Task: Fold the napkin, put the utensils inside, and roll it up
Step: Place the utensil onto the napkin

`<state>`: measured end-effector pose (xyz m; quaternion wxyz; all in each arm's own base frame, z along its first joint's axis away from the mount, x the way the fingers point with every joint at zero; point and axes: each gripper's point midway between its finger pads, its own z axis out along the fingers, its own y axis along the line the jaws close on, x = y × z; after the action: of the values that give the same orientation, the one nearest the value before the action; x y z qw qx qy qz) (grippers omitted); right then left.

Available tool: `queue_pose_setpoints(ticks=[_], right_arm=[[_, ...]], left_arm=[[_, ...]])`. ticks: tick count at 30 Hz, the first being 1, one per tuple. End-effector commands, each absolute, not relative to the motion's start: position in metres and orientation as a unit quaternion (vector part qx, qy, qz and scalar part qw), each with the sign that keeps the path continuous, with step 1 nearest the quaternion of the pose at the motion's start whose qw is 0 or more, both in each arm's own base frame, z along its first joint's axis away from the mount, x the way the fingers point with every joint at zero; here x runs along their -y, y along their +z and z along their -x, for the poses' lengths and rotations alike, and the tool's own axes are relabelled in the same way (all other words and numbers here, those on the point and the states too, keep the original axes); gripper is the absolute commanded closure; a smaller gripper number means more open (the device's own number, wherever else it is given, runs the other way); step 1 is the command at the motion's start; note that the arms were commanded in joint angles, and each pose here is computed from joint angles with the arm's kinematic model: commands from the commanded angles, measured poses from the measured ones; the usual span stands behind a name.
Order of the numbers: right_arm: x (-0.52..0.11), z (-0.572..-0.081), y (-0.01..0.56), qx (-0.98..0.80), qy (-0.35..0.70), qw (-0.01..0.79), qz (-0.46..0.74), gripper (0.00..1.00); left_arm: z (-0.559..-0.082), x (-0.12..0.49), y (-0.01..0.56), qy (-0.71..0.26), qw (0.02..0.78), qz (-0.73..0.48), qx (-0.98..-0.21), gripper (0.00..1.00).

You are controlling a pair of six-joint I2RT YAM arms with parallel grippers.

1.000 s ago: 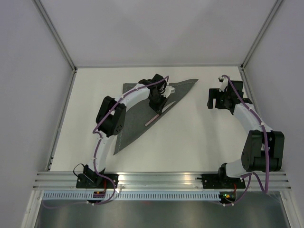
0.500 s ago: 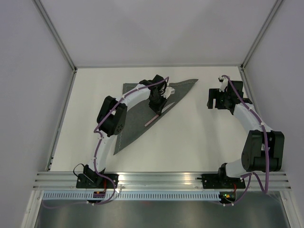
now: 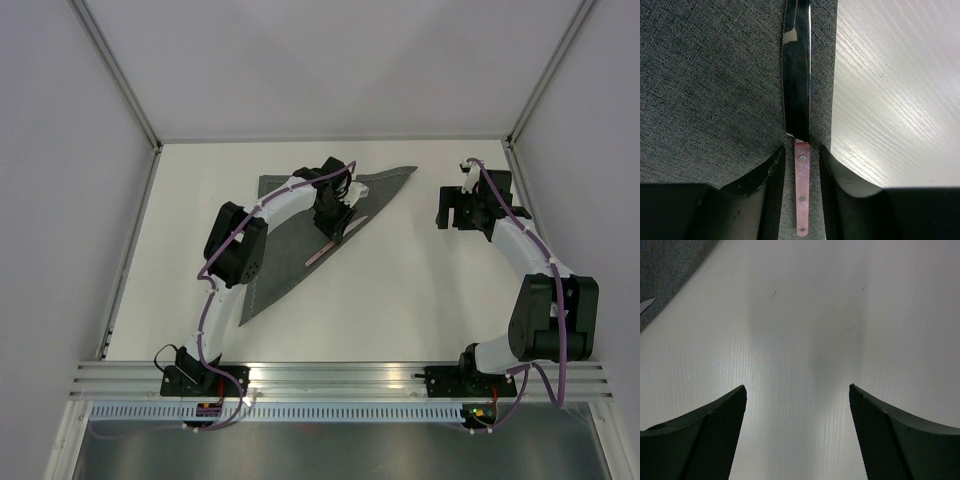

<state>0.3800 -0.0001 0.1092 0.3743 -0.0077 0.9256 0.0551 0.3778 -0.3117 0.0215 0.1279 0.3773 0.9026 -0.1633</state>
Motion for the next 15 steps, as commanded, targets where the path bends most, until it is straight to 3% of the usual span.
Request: queue_pose_setpoints(ticks=[1,15], right_arm=[[0.003,-0.390,0.124,-0.919,0.050,0.391,0.009,0.12],[0.003,-0.389,0.124,-0.919,0.050,0.390,0.009,0.12]], left_arm=[[-0.384,0.318,0.038,-0.160,0.147,-0.376,-0.901,0.61],[-0.389,0.328,0.082,-0.178,0.190,-0.371,-0.892,0.44]])
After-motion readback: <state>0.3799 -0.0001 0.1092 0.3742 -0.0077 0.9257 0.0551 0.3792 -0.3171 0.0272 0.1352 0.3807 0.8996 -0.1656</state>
